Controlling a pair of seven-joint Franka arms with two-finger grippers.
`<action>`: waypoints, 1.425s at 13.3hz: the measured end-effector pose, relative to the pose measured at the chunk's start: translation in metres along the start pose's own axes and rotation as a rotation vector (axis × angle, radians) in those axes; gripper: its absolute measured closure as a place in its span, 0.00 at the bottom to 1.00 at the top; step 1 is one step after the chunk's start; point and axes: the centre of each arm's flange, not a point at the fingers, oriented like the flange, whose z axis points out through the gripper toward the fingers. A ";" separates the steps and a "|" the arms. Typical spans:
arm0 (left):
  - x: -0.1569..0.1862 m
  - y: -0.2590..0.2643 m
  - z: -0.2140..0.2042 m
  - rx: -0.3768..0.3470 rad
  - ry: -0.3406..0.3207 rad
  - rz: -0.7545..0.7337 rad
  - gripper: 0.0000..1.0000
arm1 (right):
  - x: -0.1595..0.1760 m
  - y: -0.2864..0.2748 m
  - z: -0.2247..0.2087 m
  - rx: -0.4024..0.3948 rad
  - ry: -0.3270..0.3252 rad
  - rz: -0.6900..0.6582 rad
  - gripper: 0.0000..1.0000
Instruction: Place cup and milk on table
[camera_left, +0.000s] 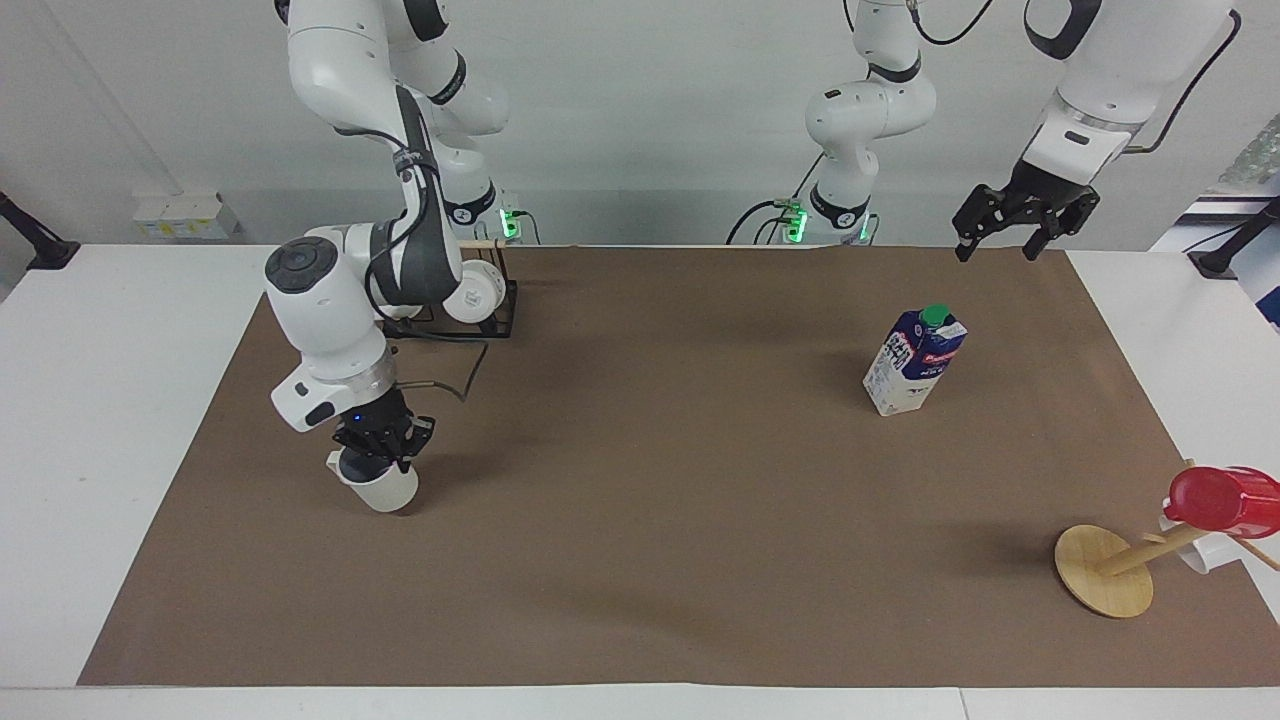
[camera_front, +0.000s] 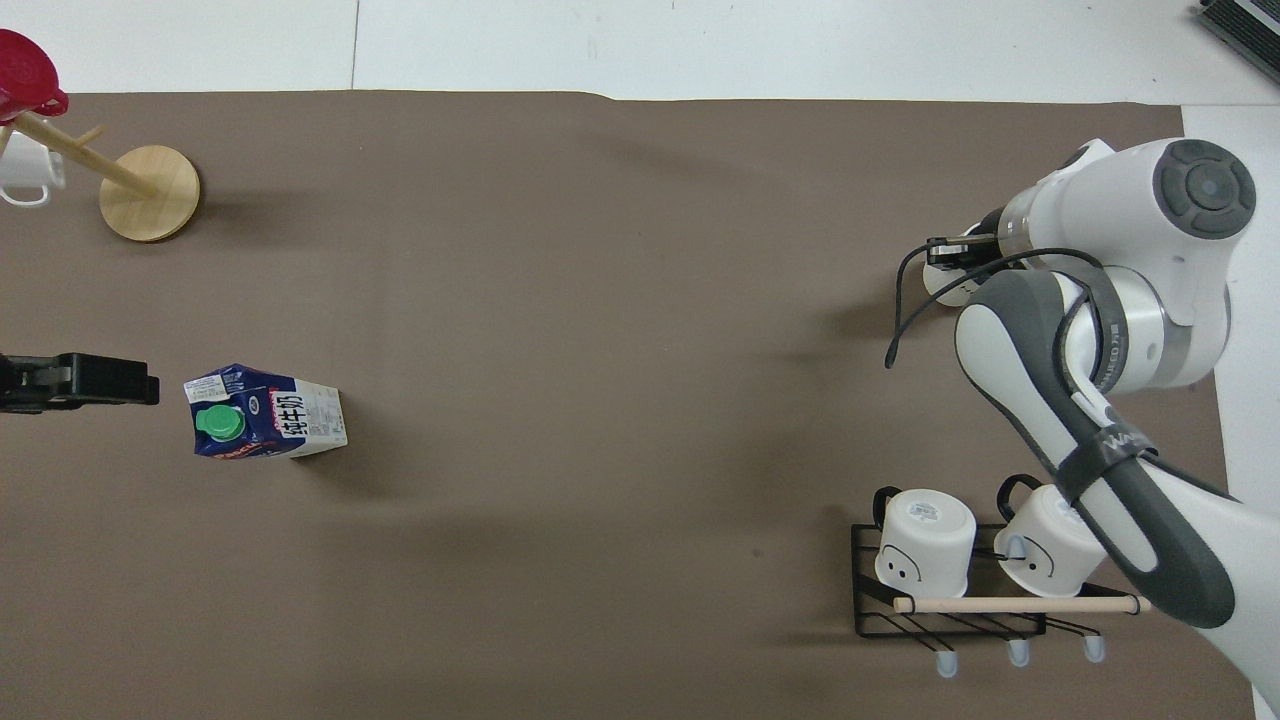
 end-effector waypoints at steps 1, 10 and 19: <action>0.001 0.001 0.006 0.000 -0.003 0.002 0.00 | 0.001 -0.011 -0.013 0.000 -0.008 -0.016 0.95; 0.002 0.014 0.070 0.004 0.012 0.027 0.00 | -0.071 -0.296 -0.054 0.016 -0.031 0.097 0.95; -0.005 0.008 0.136 0.009 0.039 0.019 0.00 | -0.129 -0.459 0.012 0.004 -0.070 0.152 0.95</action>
